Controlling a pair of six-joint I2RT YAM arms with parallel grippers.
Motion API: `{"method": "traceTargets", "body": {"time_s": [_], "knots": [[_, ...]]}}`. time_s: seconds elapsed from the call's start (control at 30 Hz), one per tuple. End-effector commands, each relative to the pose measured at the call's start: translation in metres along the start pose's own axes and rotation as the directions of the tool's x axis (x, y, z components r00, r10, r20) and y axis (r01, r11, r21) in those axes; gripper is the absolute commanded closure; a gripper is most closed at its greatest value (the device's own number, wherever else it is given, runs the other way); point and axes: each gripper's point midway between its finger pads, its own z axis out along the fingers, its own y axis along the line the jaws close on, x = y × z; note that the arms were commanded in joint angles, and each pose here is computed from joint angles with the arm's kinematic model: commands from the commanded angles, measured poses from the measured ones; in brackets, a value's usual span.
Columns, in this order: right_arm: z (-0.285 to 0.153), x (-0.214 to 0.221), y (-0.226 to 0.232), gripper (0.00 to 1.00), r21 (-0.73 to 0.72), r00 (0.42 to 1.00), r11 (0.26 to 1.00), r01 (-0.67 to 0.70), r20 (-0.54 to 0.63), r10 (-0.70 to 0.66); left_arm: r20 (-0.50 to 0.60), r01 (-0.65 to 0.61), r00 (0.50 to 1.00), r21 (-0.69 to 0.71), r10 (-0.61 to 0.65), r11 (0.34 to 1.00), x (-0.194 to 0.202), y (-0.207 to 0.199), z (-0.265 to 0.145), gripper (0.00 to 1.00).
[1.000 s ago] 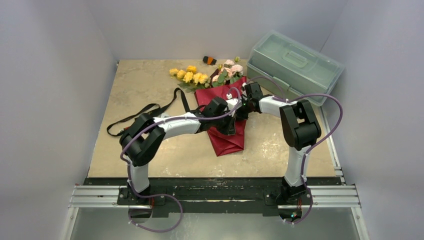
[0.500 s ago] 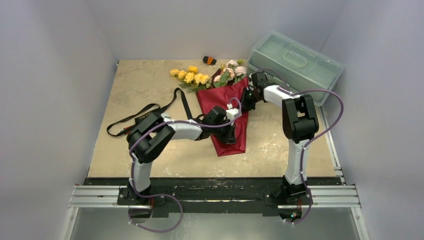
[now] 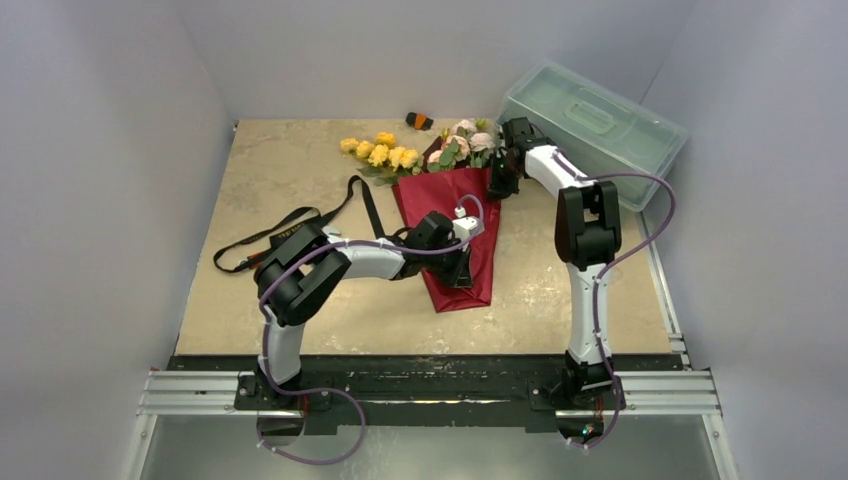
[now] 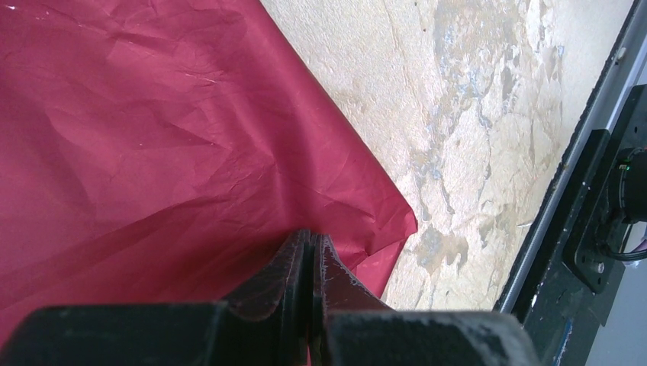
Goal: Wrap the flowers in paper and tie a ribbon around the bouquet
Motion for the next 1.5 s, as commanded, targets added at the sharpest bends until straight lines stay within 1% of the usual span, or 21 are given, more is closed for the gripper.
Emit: {"method": "traceTargets", "body": {"time_s": [0.0, 0.13, 0.27, 0.3, 0.43, 0.53, 0.6, 0.67, 0.73, 0.83, 0.9, 0.93, 1.03, 1.17, 1.27, 1.47], "knots": [[0.005, -0.046, -0.043, 0.88, 0.137, 0.994, 0.99, -0.043, 0.106, 0.029, -0.176, 0.028, 0.984, -0.066, -0.039, 0.997, 0.055, 0.021, 0.005, 1.0], [0.001, -0.067, -0.055, 0.88, 0.219, 0.987, 0.974, -0.052, 0.157, 0.018, -0.197, 0.028, 0.979, -0.082, -0.044, 0.996, 0.062, 0.025, 0.002, 1.0], [-0.019, -0.091, -0.066, 0.89, 0.312, 0.972, 0.949, -0.051, 0.233, -0.024, -0.213, 0.038, 0.975, -0.099, -0.058, 0.994, 0.067, 0.027, -0.003, 1.0], [-0.026, -0.097, -0.063, 0.88, 0.312, 0.967, 0.949, -0.039, 0.252, -0.043, -0.212, 0.039, 0.975, -0.102, -0.06, 0.994, 0.066, 0.028, -0.003, 1.0], [-0.054, -0.117, -0.029, 0.83, 0.253, 0.941, 0.967, 0.027, 0.319, -0.11, -0.209, 0.047, 0.975, -0.113, -0.07, 0.992, 0.063, 0.03, -0.005, 1.0], [-0.08, -0.124, 0.003, 0.75, 0.171, 0.924, 0.983, 0.063, 0.361, -0.122, -0.199, 0.06, 0.977, -0.117, -0.083, 0.991, 0.058, 0.03, -0.007, 1.0], [-0.106, -0.123, 0.023, 0.69, 0.104, 0.915, 0.993, 0.058, 0.391, -0.095, -0.195, 0.062, 0.977, -0.121, -0.085, 0.991, 0.055, 0.031, -0.008, 1.0], [-0.125, -0.111, 0.041, 0.6, -0.003, 0.919, 0.999, 0.044, 0.391, -0.04, -0.189, 0.061, 0.978, -0.123, -0.084, 0.991, 0.051, 0.03, -0.008, 1.0], [-0.138, -0.091, 0.053, 0.46, -0.104, 0.927, 0.994, 0.019, 0.374, 0.021, -0.184, 0.061, 0.979, -0.126, -0.084, 0.99, 0.048, 0.03, -0.009, 1.0], [-0.149, -0.05, 0.05, 0.29, -0.162, 0.941, 0.987, -0.019, 0.331, 0.072, -0.173, 0.06, 0.982, -0.134, -0.083, 0.989, 0.043, 0.03, -0.008, 1.0], [-0.148, -0.019, 0.044, 0.19, -0.192, 0.955, 0.981, -0.038, 0.281, 0.092, -0.163, 0.059, 0.983, -0.141, -0.082, 0.988, 0.039, 0.031, -0.008, 1.0], [-0.141, 0.002, 0.037, 0.16, -0.193, 0.966, 0.98, -0.054, 0.237, 0.1, -0.159, 0.058, 0.984, -0.142, -0.081, 0.988, 0.038, 0.031, -0.008, 1.0], [-0.13, 0.043, 0.023, 0.11, -0.223, 0.978, 0.97, -0.095, 0.161, 0.133, -0.145, 0.058, 0.986, -0.143, -0.079, 0.988, 0.033, 0.03, -0.009, 1.0], [-0.114, 0.077, 0.01, 0.1, -0.304, 0.975, 0.939, -0.163, 0.093, 0.2, -0.127, 0.054, 0.989, -0.135, -0.072, 0.989, 0.026, 0.026, -0.014, 1.0], [-0.1, 0.092, 0.005, 0.11, -0.333, 0.977, 0.926, -0.18, 0.048, 0.207, -0.122, 0.049, 0.99, -0.118, -0.063, 0.992, 0.023, 0.021, -0.016, 1.0], [-0.064, 0.101, -0.004, 0.1, -0.348, 0.968, 0.908, -0.235, 0.002, 0.251, -0.114, 0.05, 0.992, -0.066, -0.058, 0.997, 0.016, 0.008, -0.02, 1.0]]}}
